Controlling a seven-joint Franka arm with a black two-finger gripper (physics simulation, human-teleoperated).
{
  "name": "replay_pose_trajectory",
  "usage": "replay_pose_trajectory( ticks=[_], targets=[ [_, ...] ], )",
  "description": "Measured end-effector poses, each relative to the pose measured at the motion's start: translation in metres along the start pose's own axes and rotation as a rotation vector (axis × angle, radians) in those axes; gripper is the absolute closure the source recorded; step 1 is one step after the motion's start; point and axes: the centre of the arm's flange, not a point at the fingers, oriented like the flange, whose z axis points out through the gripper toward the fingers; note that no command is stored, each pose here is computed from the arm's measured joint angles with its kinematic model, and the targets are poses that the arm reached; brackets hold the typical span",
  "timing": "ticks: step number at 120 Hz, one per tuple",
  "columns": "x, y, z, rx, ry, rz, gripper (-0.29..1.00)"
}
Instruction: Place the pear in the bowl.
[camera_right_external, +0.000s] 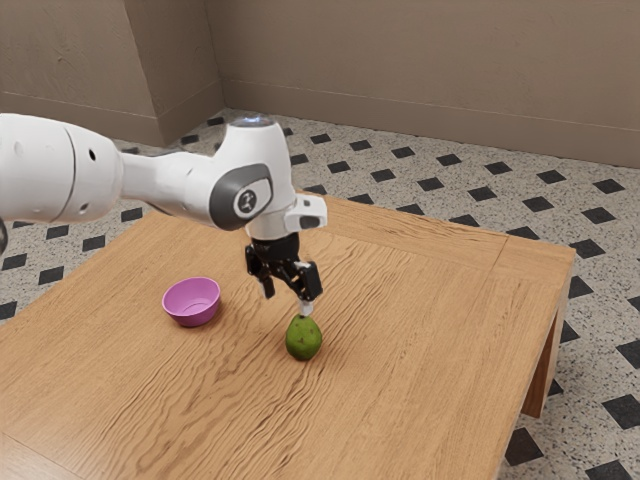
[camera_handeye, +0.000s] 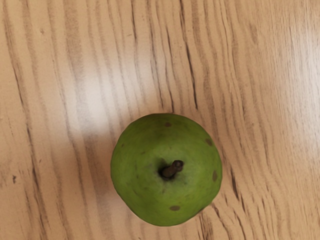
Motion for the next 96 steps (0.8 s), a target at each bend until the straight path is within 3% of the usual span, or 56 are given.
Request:
replay_pose_trajectory(
  ticks=[96],
  targets=[
    [0.002,0.002,0.076,-0.045,0.024,-0.036,0.0]
  ],
)
